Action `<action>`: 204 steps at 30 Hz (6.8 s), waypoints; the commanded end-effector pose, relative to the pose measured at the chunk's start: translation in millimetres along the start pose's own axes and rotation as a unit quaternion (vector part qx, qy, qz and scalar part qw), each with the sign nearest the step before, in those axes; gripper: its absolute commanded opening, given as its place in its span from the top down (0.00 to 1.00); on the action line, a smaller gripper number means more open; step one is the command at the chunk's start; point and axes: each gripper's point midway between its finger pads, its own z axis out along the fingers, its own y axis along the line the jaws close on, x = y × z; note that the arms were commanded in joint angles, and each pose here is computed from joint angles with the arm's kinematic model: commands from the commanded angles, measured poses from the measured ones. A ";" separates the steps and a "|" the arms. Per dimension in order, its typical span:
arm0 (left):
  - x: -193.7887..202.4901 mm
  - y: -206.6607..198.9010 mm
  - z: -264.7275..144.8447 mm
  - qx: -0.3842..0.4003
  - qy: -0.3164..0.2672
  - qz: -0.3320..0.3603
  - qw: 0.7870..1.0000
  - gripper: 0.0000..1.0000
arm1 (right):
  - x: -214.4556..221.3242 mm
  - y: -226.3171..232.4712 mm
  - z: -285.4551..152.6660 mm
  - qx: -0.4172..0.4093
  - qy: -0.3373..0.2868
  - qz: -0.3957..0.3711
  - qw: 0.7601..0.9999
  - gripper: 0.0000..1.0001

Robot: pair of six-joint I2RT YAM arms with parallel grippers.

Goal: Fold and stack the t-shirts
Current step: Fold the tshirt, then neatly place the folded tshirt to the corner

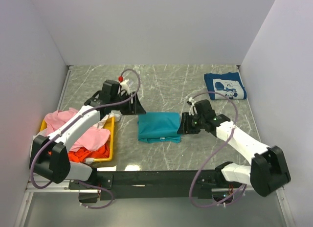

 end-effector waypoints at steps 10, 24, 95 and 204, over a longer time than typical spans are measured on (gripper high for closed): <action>-26.8 -7.3 49.5 0.040 0.015 0.018 0.999 0.39 | -86.4 42.6 -9.2 -0.042 -0.097 -0.039 0.994 0.51; 25.1 38.0 89.8 0.012 0.084 -0.011 0.996 0.41 | -29.2 49.6 35.8 -0.067 0.007 -0.036 0.997 0.52; 52.5 93.6 84.1 -0.119 0.084 -0.027 0.989 0.36 | -36.5 -37.9 71.7 -0.094 0.031 0.079 0.992 0.22; 33.1 129.8 56.6 -0.084 0.045 -0.080 0.992 0.31 | -327.0 -183.4 -155.6 0.365 -0.138 -0.123 0.913 1.00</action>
